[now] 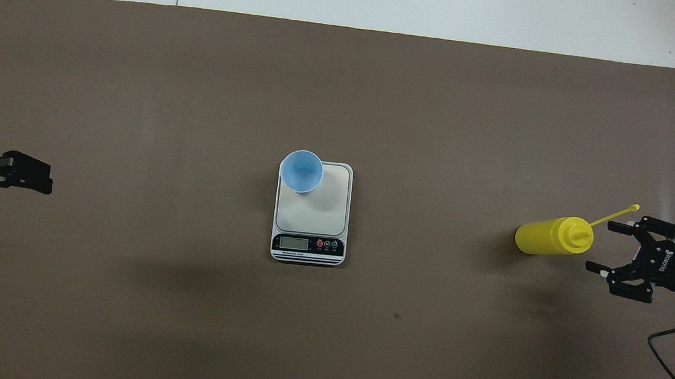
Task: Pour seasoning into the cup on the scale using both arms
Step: 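Reach the right gripper to the yellow bottle and grasp it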
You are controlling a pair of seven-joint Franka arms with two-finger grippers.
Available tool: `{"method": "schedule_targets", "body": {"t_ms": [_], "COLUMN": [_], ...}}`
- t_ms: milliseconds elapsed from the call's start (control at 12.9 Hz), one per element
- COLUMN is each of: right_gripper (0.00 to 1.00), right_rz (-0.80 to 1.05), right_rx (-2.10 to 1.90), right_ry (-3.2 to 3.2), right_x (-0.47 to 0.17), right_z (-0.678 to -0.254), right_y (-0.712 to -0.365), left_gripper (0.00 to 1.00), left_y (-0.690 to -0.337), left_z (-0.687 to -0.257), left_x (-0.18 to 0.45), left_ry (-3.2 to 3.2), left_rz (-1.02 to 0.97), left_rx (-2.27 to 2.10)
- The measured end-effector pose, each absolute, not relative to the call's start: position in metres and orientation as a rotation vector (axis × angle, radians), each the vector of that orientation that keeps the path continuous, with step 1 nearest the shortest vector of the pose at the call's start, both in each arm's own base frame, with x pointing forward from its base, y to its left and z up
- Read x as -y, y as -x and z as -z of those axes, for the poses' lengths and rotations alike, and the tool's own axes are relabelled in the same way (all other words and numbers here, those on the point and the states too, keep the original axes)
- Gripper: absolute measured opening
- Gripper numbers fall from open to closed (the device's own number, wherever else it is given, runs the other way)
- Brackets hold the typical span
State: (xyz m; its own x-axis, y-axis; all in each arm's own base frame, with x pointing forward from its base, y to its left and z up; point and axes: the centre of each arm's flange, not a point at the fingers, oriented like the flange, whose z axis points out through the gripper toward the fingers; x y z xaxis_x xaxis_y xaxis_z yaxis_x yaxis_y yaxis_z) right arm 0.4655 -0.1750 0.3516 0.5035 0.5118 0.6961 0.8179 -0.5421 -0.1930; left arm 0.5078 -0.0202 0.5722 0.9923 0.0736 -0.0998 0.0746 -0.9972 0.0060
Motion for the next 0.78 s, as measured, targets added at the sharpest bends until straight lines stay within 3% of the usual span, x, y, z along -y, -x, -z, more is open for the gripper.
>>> {"method": "schedule_targets", "body": {"t_ms": [389,778], "right_gripper": [1.0,1.0], "right_rz": [0.898,0.976], "right_rx": [1.036,1.009], "right_ry": [2.165,2.043], "right_x": [0.168,0.157], "right_z": [-0.319,-0.251], "right_y": [-0.463,-0.458], "left_gripper": [1.0,1.0], "left_y": [-0.503,-0.502], "left_z": [-0.568,-0.573], "left_x": [0.034,0.009], "left_ry": [-3.13,-3.117], "left_rz": [0.161,0.145], "left_rx": [-0.12,-0.305]}}
